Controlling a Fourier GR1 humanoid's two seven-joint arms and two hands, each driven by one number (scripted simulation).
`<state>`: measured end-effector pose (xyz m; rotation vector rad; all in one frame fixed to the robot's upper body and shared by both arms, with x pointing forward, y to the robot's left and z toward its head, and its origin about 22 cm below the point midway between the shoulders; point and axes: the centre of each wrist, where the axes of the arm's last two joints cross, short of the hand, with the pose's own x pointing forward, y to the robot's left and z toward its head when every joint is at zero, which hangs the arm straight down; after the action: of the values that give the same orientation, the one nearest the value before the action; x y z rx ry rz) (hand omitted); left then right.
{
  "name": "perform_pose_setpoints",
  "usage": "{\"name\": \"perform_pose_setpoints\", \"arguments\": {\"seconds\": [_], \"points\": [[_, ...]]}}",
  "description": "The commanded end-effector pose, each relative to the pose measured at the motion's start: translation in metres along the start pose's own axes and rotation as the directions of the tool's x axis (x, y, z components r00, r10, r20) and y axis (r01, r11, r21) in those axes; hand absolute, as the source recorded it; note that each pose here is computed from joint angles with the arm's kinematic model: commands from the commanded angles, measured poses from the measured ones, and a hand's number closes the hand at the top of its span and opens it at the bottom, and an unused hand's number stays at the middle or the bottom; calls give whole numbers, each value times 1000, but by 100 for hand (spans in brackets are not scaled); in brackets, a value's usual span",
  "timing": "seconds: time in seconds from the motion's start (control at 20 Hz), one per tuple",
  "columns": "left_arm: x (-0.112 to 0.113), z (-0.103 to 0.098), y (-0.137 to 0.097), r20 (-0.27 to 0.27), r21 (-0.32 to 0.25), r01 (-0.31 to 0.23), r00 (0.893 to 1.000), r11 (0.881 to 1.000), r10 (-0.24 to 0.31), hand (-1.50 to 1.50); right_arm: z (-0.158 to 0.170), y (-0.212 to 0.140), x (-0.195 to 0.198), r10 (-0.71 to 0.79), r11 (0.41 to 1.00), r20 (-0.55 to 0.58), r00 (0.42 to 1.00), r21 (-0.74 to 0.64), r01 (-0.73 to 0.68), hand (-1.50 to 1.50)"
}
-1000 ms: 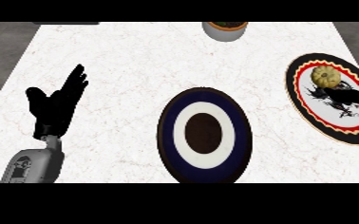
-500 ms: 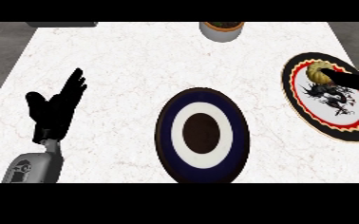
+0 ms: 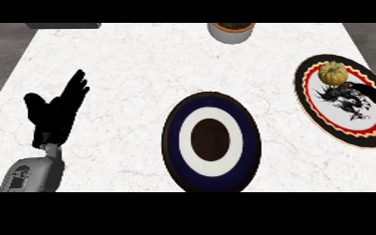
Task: Pick the squash from the plate and place it in the plate
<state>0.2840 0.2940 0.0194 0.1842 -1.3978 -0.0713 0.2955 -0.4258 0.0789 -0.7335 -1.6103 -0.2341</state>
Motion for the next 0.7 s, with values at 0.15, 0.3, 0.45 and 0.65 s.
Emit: {"name": "perform_pose_setpoints", "arguments": {"seconds": [0.15,0.3,0.45,0.65], "points": [[11,-7,25,32,-6,5,999,1000,-5,0,14,-50,-26,-31,999,31,999,-5,31,-150],[-6,-1,-18,9,-29,2,1000,1000,-2,0,20,-58,-43,-35,999,27,999,-22,35,-150],[9,-1,-3,7,-13,3,1000,1000,-3,0,21,-72,-34,-11,1000,26,1000,-29,12,-150],[-2,4,-9,-2,-18,-8,1000,1000,8,0,32,-87,-42,8,1000,35,999,-30,-7,-150]]}}
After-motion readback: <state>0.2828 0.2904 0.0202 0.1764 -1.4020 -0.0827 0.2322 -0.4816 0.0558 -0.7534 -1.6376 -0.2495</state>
